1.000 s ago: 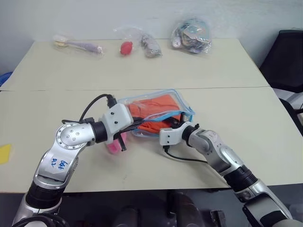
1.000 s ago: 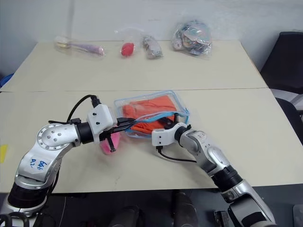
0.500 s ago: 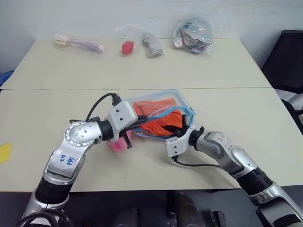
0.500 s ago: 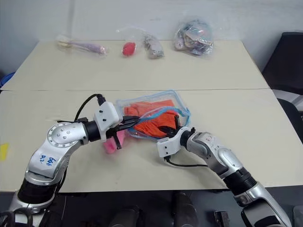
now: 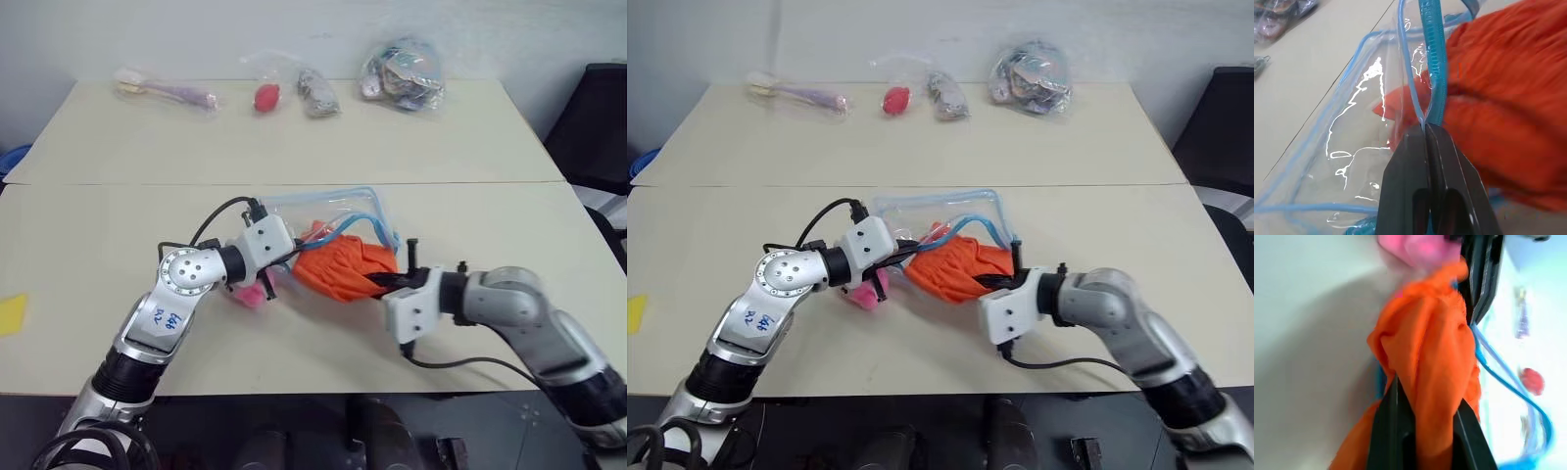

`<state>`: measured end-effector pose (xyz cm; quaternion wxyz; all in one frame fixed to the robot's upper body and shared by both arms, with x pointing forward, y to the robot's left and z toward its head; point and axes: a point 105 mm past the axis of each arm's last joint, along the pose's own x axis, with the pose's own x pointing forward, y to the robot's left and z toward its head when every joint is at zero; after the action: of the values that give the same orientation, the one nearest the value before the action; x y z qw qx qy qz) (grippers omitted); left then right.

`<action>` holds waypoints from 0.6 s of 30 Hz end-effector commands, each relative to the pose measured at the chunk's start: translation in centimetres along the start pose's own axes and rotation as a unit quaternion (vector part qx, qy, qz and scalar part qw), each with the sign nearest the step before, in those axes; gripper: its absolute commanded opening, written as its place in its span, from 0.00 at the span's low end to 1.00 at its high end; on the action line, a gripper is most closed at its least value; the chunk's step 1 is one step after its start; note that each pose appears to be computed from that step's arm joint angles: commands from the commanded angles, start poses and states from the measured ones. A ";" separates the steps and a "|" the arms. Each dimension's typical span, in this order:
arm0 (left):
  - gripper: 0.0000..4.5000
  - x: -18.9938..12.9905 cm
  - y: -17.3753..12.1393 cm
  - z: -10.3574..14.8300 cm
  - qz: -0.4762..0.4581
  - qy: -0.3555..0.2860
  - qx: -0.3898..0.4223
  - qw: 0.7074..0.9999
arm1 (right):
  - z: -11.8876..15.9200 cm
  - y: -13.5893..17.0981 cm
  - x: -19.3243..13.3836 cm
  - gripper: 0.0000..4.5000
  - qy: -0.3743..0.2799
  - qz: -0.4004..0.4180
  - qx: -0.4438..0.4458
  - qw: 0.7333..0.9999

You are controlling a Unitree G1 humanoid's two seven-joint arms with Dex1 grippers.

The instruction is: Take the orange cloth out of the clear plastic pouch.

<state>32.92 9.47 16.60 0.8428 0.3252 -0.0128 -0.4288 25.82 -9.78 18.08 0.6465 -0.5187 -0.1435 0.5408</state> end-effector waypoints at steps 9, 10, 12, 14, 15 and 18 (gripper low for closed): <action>0.05 -1.7 0.3 -0.1 -0.021 -0.012 0.029 0.999 | -1.6 -7.0 -11.7 0.00 0.099 -0.073 0.106 0.987; 0.10 -1.9 0.4 -0.2 -0.020 -0.012 0.026 0.999 | -2.3 -7.5 -12.8 0.00 0.119 -0.085 0.112 0.983; 0.22 -2.6 0.7 -0.2 -0.027 -0.015 0.036 0.999 | -4.9 -8.0 -15.8 0.00 0.181 -0.123 0.119 0.968; 0.36 -3.1 0.7 -0.1 -0.036 -0.021 0.045 0.998 | -6.8 -7.5 -17.2 0.00 0.221 -0.139 0.121 0.958; 0.44 -3.2 0.6 0.0 -0.043 -0.025 0.046 0.998 | -7.5 -7.0 -17.5 0.00 0.229 -0.143 0.127 0.954; 0.65 -3.7 0.1 0.2 -0.064 -0.034 0.055 0.996 | -9.9 -5.0 -18.0 0.00 0.258 -0.157 0.138 0.943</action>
<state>31.34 12.06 16.93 0.8032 0.3498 -0.0241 -0.4815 29.18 -28.62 24.58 0.8016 -0.5017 0.0389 0.3228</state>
